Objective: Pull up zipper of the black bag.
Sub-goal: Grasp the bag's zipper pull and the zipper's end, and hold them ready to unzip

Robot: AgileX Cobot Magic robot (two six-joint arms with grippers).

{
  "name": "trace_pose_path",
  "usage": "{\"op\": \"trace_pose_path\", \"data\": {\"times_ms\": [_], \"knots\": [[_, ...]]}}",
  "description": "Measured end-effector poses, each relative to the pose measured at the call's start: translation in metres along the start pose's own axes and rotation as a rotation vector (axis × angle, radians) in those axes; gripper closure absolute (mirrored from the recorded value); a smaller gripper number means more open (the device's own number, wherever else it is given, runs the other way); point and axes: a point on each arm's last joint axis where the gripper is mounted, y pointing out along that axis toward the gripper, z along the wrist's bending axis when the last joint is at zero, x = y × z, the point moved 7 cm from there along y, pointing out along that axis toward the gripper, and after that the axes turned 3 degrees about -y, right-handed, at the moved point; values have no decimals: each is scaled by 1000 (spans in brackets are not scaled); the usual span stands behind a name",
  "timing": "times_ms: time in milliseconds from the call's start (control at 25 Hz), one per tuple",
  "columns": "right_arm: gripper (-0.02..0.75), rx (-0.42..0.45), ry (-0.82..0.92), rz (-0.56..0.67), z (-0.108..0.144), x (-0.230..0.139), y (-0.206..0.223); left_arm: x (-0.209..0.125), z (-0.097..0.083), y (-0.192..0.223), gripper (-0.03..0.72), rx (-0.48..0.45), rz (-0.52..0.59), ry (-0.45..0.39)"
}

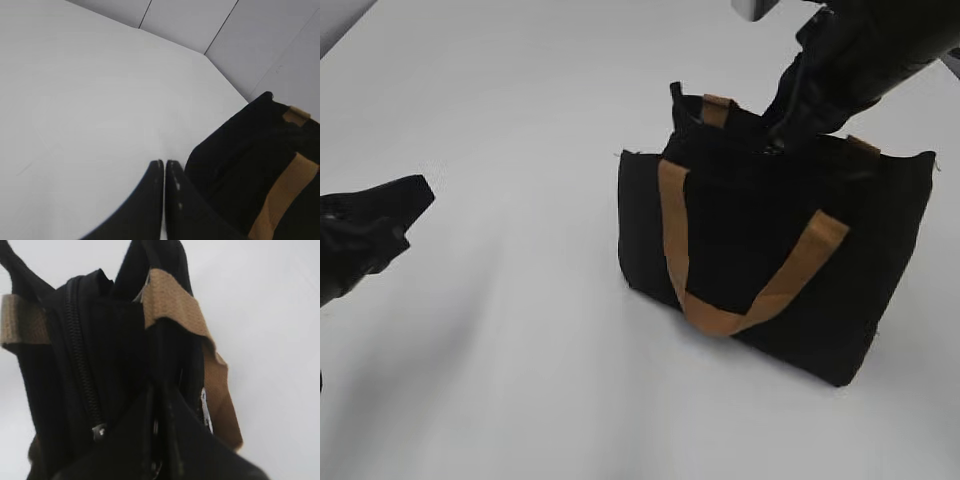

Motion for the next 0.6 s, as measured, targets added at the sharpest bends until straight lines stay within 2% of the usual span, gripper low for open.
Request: {"op": "trace_pose_path", "data": {"times_ms": [200,320,440,600], "knots": [[730,115,-168,-95,36,23,-1,13,-19,-1,690,-113,-86,75],[730,183,-195,-171,53,36,-4,22,-29,-4,669,-173,-143,105],[731,222,-207,-229,62,45,-7,21,-37,-3,590,-215,-134,137],[733,239,-193,-252,65,49,-7,11,-47,2,397,-263,-48,206]]}}
